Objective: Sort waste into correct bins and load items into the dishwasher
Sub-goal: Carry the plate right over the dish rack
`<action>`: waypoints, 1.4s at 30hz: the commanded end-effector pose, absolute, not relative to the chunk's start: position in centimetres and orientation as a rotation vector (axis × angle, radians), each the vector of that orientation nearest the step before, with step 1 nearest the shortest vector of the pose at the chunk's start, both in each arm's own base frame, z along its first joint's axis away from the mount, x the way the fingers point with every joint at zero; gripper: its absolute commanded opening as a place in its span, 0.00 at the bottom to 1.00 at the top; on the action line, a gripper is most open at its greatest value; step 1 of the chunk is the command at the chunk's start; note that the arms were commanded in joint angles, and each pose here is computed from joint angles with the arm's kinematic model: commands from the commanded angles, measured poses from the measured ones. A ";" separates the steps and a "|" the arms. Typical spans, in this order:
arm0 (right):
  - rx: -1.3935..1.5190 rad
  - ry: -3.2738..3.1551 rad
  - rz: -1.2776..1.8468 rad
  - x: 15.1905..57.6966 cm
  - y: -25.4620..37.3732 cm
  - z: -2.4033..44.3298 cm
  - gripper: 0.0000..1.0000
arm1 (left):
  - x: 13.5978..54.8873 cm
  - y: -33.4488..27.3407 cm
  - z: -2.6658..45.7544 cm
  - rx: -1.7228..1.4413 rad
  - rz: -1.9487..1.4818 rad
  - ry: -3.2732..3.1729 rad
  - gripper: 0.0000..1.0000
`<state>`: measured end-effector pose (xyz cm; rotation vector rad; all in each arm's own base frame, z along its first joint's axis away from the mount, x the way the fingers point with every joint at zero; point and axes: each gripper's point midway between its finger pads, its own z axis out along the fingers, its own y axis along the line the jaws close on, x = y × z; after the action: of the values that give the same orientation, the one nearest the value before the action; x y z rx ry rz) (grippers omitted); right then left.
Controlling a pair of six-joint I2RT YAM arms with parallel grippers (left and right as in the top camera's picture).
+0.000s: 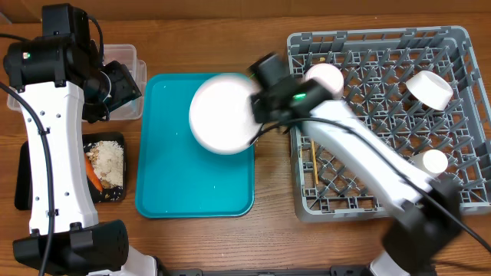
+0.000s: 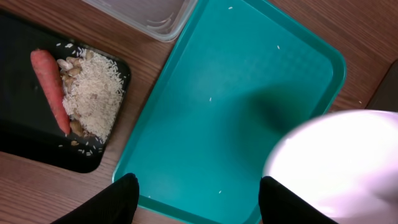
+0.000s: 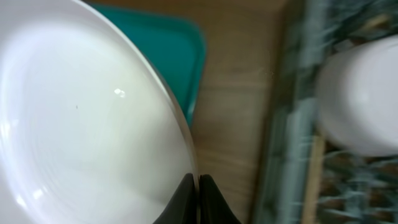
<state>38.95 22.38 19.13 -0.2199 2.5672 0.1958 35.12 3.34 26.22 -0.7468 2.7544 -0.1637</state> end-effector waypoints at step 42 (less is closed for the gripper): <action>0.425 2.275 -1.011 42.5 -6.6 19.7 0.04 | 35.6 3.3 26.6 -0.712 -0.156 2.740 0.65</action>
<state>42.12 -8.94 19.67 0.4672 2.2807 -1.0560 35.38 3.38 26.30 -0.7429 2.7439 -0.1646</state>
